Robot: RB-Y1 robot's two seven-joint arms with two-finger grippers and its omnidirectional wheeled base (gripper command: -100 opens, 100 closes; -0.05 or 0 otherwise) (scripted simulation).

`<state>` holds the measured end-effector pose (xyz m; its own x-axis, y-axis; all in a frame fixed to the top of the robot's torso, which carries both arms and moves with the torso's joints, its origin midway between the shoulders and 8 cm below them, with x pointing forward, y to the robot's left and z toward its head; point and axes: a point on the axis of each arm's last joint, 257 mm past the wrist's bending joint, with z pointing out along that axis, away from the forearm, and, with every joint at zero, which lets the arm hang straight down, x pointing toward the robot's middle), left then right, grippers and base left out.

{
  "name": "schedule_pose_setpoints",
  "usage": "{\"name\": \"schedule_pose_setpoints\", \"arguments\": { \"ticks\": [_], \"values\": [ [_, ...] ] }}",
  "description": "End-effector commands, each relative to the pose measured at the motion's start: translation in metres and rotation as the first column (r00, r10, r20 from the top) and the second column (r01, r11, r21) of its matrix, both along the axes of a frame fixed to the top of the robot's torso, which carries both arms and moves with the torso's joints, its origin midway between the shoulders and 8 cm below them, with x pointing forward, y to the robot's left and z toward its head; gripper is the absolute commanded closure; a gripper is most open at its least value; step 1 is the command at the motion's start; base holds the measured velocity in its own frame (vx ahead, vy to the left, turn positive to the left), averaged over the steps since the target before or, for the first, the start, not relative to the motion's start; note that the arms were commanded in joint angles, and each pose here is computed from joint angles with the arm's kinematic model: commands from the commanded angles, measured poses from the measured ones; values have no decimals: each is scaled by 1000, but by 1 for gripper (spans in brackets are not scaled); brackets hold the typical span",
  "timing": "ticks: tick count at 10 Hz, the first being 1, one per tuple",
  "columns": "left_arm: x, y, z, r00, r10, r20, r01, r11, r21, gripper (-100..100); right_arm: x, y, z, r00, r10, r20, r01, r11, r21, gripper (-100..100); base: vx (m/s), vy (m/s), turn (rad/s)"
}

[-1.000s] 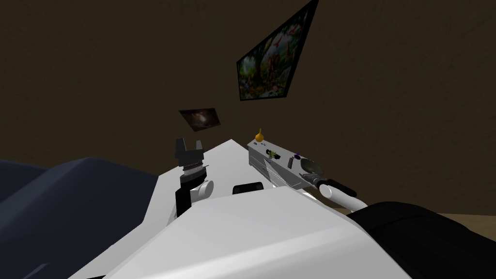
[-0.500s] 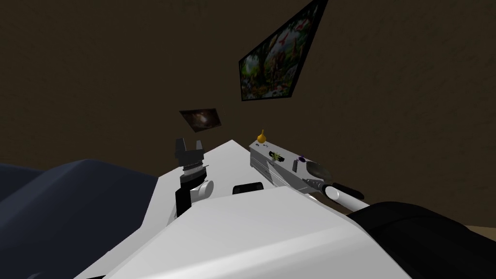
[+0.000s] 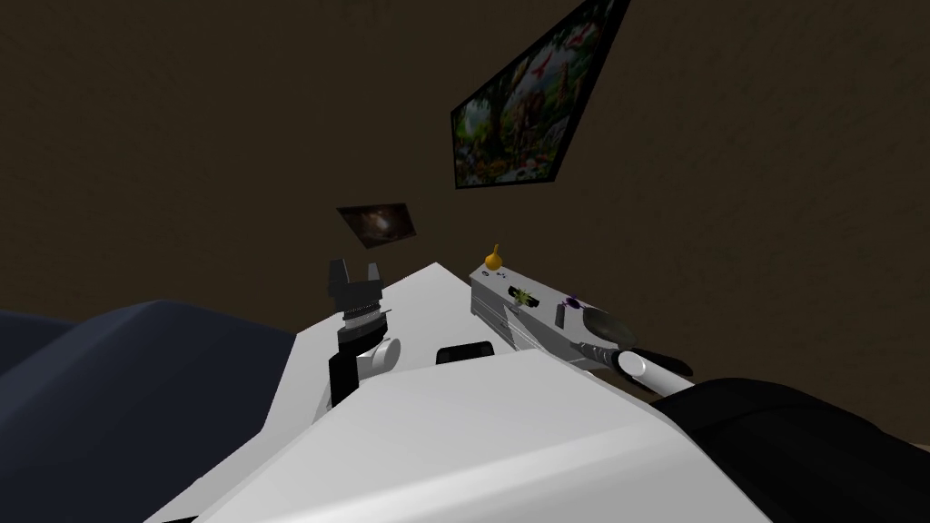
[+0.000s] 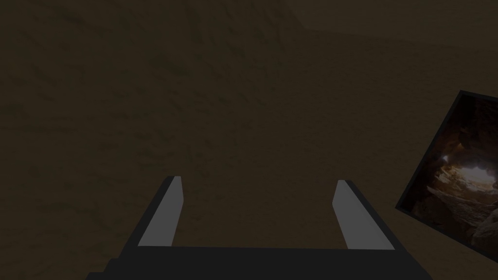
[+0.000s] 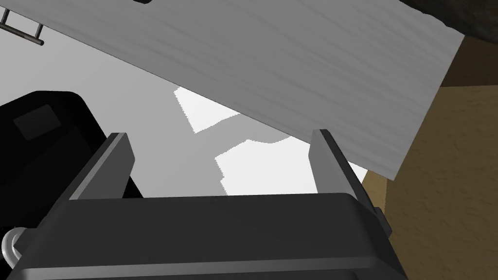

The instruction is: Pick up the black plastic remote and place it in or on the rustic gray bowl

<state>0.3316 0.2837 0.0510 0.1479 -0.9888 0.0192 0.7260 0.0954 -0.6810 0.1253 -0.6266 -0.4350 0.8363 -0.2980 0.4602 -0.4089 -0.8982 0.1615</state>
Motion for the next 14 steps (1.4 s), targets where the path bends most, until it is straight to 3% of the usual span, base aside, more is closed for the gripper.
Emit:
{"name": "schedule_pose_setpoints", "arguments": {
  "ticks": [1,2,3,4,5,6,7,8,9,10,12,13,14],
  "values": [
    [0,0,0,1000,0,0,0,1000,0,0,-16,-2,-5,997,-73,-23,74,995,61,-100,87,35,25],
    [0,0,0,1000,0,0,0,1000,0,0,-20,3,-8,996,-79,-40,82,993,81,-100,74,32,10],
    [0,0,0,1000,0,0,0,1000,0,0,-30,0,-11,989,-137,-54,143,983,119,-100,94,37,32],
    [0,0,0,1000,0,0,0,1000,0,0,-34,4,-13,988,-140,-71,149,979,137,-100,82,20,7],
    [0,0,0,1000,0,0,0,1000,0,0,-43,2,-15,977,-195,-88,207,963,172,-100,86,17,21],
    [0,0,0,1000,0,0,0,1000,0,0,-46,6,-17,975,-196,-103,212,960,185,-100,65,12,15],
    [0,0,0,1000,0,0,0,1000,0,0,-55,5,-18,961,-248,-125,270,938,219,-100,81,15,25],
    [0,0,0,1000,0,0,0,1000,0,0,-57,7,-19,960,-246,-135,271,936,226,-100,69,11,14],
    [0,0,0,1000,0,0,0,1000,0,0,-65,8,-20,943,-291,-161,325,910,257,-100,76,5,22],
    [0,0,0,1000,0,0,0,1000,0,0,-66,9,-20,942,-290,-166,326,909,260,-100,68,0,17],
    [0,0,0,1000,0,0,0,1000,0,0,-78,11,-20,906,-363,-219,417,855,309,-100,84,-14,38],
    [0,0,0,1000,0,0,0,1000,0,0,-79,13,-21,905,-362,-224,419,853,312,-100,95,-39,19],
    [0,0,0,1000,0,0,0,1000,0,0,-84,15,-20,886,-390,-251,457,825,331,-100,87,-30,24]
  ]
}}
